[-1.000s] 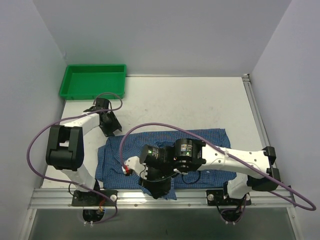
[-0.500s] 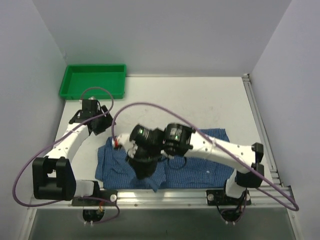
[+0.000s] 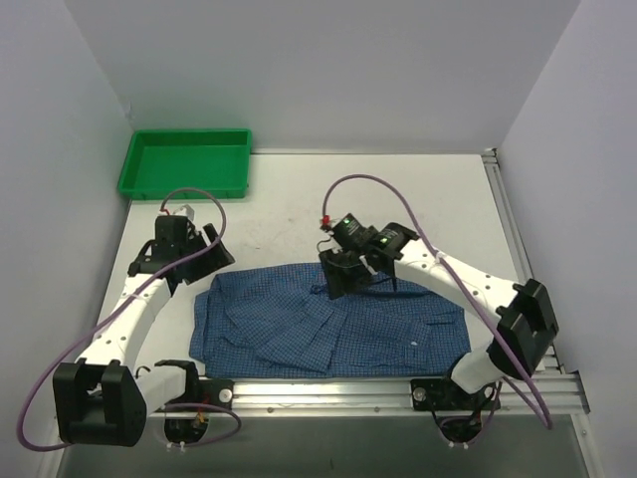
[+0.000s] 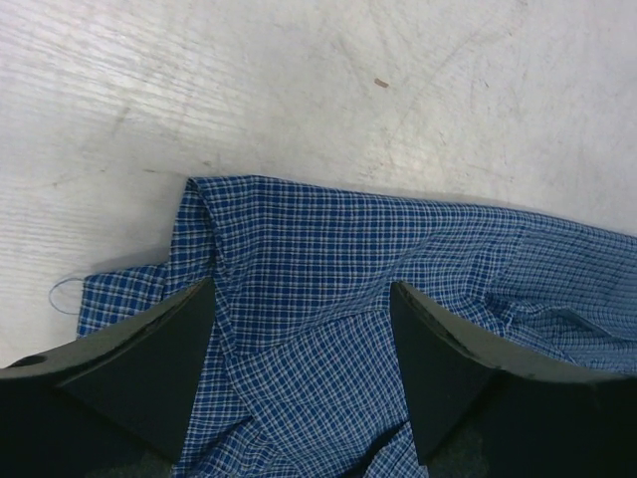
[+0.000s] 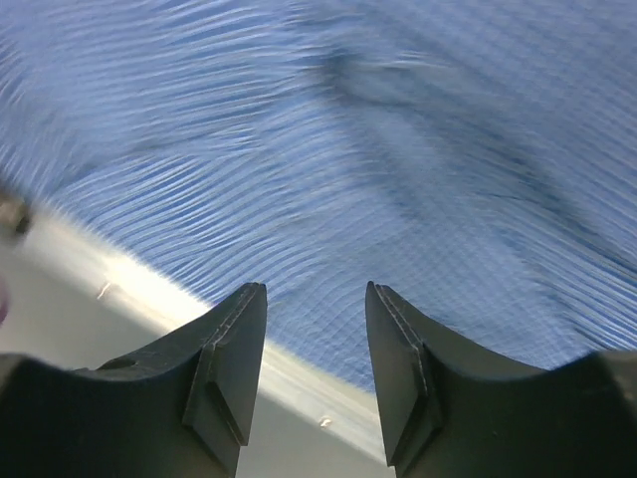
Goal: Fold and stack the long sleeve shirts
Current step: Fold the shirt
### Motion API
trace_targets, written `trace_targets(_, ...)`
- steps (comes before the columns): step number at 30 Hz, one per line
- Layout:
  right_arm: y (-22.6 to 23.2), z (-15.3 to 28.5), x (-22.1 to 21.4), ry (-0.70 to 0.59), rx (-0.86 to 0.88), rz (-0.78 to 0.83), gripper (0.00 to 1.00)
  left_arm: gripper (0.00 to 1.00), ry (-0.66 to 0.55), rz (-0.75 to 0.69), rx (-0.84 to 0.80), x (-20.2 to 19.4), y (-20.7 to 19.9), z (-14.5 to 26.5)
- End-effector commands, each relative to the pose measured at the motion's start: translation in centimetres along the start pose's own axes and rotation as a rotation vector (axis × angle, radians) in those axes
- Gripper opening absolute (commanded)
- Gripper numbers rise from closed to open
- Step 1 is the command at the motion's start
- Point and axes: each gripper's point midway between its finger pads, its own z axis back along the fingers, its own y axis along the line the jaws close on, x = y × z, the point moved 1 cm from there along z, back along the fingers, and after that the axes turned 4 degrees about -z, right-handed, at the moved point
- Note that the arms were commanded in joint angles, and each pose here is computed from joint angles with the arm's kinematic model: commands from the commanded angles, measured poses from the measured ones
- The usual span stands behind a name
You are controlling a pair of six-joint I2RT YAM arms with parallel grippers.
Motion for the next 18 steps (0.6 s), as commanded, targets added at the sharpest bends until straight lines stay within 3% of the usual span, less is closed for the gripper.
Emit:
trace_targets(1,-6.3,2.3,2.7,-0.200,-0.164,-0.175,0.44,0.80,0.058,-0.008,-0.085,-1.2,-1.6,-0.1)
trace_targets(6,-15.7,2.0,1.3,-0.286,-0.271,-0.493,0.40,0.80,0.147,0.008,-0.112,-4.1,-2.9,-1.1)
trace_targets(10,-20.0,0.7,1.0,-0.351,-0.270,-0.621,0.39,0.80,0.190,0.016,-0.087,-5.6,-3.1,-2.2)
trace_targets(18,-24.4,-3.3,-4.2,-0.306,-0.235,-0.906,0.38,0.80,0.300,0.118,0.015,-8.8,-0.3,-3.9)
